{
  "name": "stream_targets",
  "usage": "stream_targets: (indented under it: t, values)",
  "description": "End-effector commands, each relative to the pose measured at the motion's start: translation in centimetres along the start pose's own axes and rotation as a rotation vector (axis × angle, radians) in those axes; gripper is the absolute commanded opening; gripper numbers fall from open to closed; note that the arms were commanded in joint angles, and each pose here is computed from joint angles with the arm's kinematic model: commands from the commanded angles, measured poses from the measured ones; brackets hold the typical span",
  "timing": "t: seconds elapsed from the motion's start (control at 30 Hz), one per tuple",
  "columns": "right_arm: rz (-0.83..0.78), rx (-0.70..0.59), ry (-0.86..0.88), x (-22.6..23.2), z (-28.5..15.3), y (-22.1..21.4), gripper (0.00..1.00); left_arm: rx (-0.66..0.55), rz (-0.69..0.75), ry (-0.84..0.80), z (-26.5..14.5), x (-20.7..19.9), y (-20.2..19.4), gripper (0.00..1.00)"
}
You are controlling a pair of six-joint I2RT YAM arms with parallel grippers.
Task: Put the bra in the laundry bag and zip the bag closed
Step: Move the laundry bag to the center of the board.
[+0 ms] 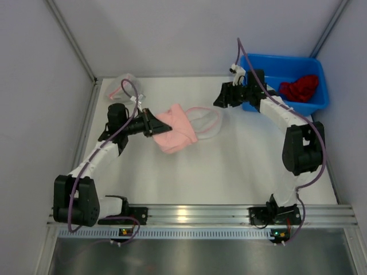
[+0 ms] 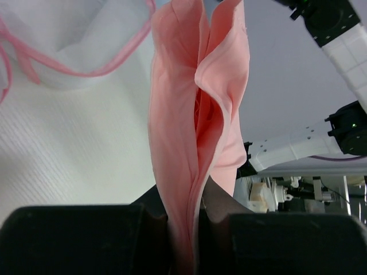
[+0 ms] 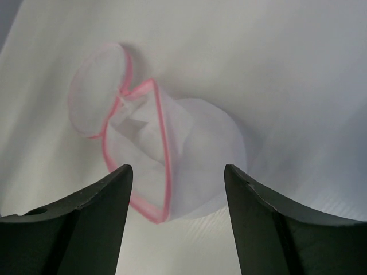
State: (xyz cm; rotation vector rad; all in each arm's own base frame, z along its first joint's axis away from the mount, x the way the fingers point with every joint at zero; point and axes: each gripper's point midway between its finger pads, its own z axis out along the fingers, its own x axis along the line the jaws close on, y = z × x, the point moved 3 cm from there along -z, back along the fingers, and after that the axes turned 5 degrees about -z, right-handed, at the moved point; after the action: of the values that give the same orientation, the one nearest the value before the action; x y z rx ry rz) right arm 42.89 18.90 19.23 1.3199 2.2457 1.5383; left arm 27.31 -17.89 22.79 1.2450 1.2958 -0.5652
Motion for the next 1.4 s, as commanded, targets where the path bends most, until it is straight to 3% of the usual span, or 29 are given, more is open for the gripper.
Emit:
stream_targets:
  t: [0.0,0.13,0.23,0.27,0.37,0.47,0.77,1.0,1.23,1.37]
  values:
    - [-0.129,0.025,-0.047,-0.7,2.2,0.1,0.65,-0.053,0.043,-0.042,-1.9,-1.7,1.4,0.00]
    - [-0.212,0.076,-0.039,0.0,4.7,-1.7,0.61,-0.127,0.028,-0.010,-4.5,-1.1,2.2,0.00]
    - [-0.249,0.103,-0.049,0.4,5.8,-2.6,0.44,-0.136,0.016,0.019,-5.8,-0.5,1.7,0.00]
    - [-0.253,0.105,-0.043,0.6,5.9,-2.7,0.32,-0.130,0.018,0.034,-6.2,-0.3,1.2,0.00]
    - [-0.282,0.092,-0.023,1.7,5.6,-2.8,0.12,-0.099,0.032,0.068,-6.7,0.4,0.2,0.00]
    - [-0.312,0.095,0.032,3.9,4.7,-3.9,0.01,-0.063,0.016,0.078,-6.8,1.0,-1.0,0.00]
    - [-0.487,0.012,0.206,11.3,0.5,-6.3,0.00,0.040,-0.118,0.098,-6.0,3.7,-4.3,0.00]
    - [-0.565,0.025,0.265,13.7,-0.5,-7.6,0.00,0.260,-0.087,0.104,-2.3,3.2,-8.7,0.00]
    - [-0.726,0.110,0.265,13.7,-0.7,-9.0,0.00,0.332,-0.193,0.074,-0.1,3.5,-6.3,0.00]
    - [-0.773,0.072,0.216,13.1,-0.1,-7.5,0.00,0.377,-0.216,0.109,1.6,4.9,-6.3,0.00]
